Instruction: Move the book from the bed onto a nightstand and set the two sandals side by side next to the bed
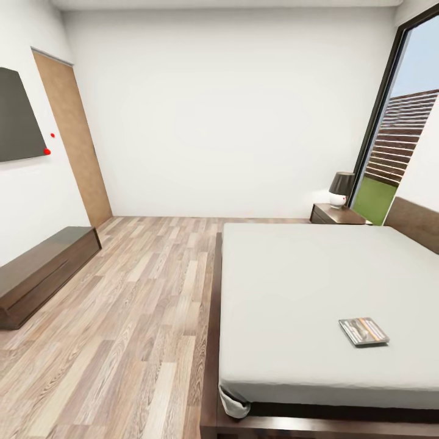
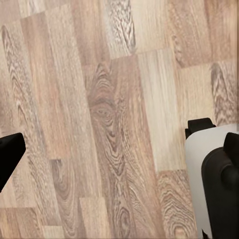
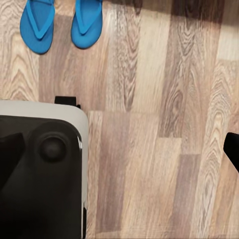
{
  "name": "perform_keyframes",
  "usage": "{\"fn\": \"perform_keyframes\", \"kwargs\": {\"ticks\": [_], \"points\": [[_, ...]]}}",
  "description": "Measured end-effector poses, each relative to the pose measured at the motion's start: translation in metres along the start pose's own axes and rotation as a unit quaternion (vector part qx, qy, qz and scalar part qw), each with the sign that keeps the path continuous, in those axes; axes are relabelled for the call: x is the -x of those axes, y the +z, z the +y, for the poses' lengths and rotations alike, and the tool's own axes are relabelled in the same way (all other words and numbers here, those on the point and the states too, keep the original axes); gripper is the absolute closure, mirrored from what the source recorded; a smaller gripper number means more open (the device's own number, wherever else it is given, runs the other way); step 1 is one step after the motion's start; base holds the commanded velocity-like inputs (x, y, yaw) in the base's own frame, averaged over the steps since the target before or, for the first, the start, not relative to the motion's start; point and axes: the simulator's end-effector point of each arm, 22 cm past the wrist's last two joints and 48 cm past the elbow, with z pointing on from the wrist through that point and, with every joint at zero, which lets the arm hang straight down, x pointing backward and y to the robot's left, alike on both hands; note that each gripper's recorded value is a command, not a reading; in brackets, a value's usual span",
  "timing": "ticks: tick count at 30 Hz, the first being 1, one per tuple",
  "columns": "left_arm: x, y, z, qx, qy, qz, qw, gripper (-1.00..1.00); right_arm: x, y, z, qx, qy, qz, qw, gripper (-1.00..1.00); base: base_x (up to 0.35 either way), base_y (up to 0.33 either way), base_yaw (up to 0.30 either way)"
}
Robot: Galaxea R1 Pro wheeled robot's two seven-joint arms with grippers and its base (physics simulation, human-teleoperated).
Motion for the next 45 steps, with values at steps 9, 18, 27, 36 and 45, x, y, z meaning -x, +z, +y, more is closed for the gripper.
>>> {"fn": "perform_keyframes", "kwargs": {"ticks": [9,18,27,36,45], "points": [[0.005,-0.01,-0.011,-0.008,-0.004,-0.003,1.0,-1.0,0.019,-0.009,0.001,0.002,0.005,-0.019,0.9998,-1.0,0.0,0.0,0.0],[0.008,-0.02,-0.016,-0.01,-0.016,-0.004,0.9998,-1.0,0.04,-0.019,0.011,0.009,0.012,-0.04,0.9991,-1.0,0.0,0.0,0.0],[0.01,-0.029,-0.017,-0.009,-0.03,-0.004,0.9995,-1.0,0.047,-0.03,0.02,0.016,0.016,-0.046,0.9987,-1.0,0.0,0.0,0.0],[0.013,-0.039,-0.031,-0.018,-0.036,-0.006,0.9992,-1.0,0.048,-0.041,0.035,0.027,0.018,-0.047,0.9983,-1.0,0.0,0.0,0.0],[0.014,-0.048,-0.034,-0.021,-0.038,-0.008,0.999,-1.0,0.047,-0.05,0.037,0.03,0.018,-0.046,0.9983,-1.0,0.0,0.0,0.0]]}}
